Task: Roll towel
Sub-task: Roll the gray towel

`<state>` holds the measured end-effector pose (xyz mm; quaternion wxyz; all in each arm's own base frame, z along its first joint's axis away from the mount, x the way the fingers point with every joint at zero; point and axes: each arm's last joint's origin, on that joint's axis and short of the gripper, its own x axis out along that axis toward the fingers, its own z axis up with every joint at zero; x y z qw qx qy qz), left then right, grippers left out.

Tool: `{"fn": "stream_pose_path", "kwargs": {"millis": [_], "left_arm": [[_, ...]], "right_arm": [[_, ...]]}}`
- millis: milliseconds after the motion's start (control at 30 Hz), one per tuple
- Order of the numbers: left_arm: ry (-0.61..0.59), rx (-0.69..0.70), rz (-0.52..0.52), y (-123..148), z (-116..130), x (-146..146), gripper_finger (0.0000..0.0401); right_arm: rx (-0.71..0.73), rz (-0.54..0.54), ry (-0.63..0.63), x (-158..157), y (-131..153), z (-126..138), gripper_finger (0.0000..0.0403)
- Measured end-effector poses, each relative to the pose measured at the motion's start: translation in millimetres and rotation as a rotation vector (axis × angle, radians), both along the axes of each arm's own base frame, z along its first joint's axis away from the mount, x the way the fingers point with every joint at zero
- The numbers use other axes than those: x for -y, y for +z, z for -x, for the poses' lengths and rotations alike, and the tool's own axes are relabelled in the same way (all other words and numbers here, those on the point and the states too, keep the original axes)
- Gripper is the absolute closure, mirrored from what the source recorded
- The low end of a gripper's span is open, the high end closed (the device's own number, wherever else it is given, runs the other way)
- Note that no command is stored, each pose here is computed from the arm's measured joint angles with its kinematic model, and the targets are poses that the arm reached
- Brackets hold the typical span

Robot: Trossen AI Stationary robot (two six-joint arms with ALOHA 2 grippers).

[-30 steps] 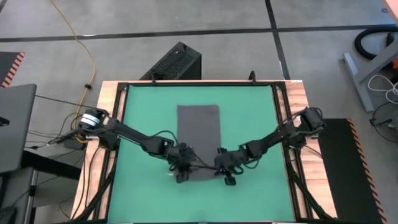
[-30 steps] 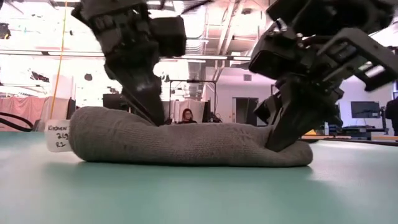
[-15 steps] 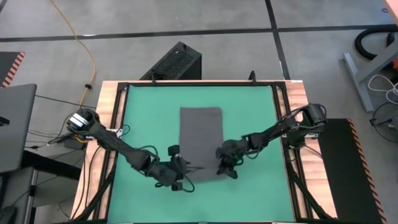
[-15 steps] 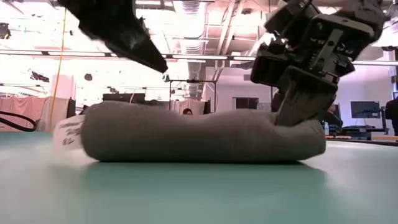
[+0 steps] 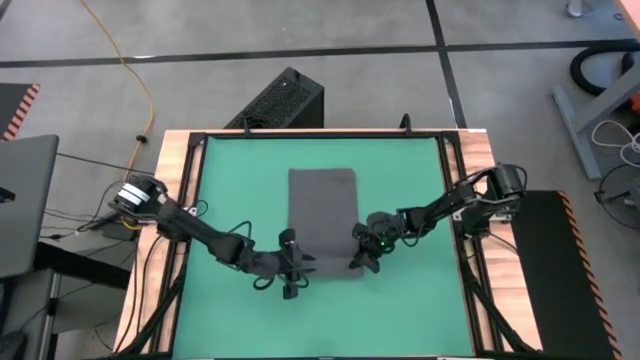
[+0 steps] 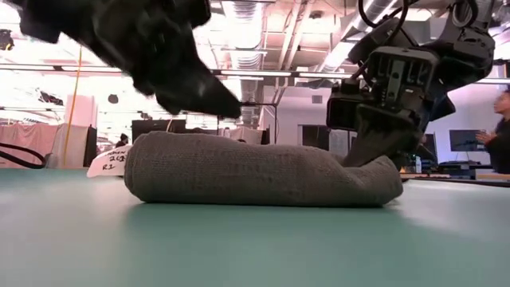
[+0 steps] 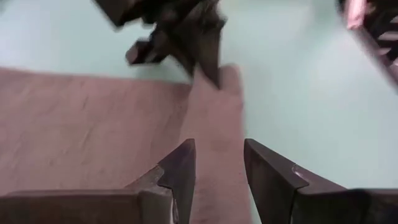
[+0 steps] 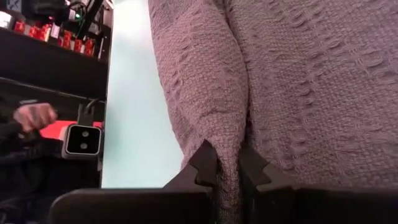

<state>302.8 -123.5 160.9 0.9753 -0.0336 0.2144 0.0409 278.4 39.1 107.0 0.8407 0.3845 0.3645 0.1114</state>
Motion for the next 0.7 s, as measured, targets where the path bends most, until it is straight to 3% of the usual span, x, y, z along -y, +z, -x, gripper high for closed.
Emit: {"fn": "stream_pose_path", "kwargs": {"millis": [167,400,633,700], "left_arm": [[-0.002,-0.053,0.008,-26.1,-10.2,-5.9,0.0275],[0.039,-0.111,0.030,-31.7,-13.8,-21.1,0.0279],[0.059,-0.206,0.088,-38.5,-15.6,-42.4,0.0360],[0.059,-0.224,0.116,-39.6,-16.4,-48.1,0.0388]], "right_arm": [[-0.026,-0.027,-0.021,3.8,-1.0,0.3,0.0367],[-0.055,-0.054,-0.044,4.6,-2.2,0.9,0.0358],[-0.092,-0.122,-0.096,6.9,-1.2,0.1,0.0289],[-0.083,-0.131,-0.061,10.4,0.6,0.8,0.0266]]}}
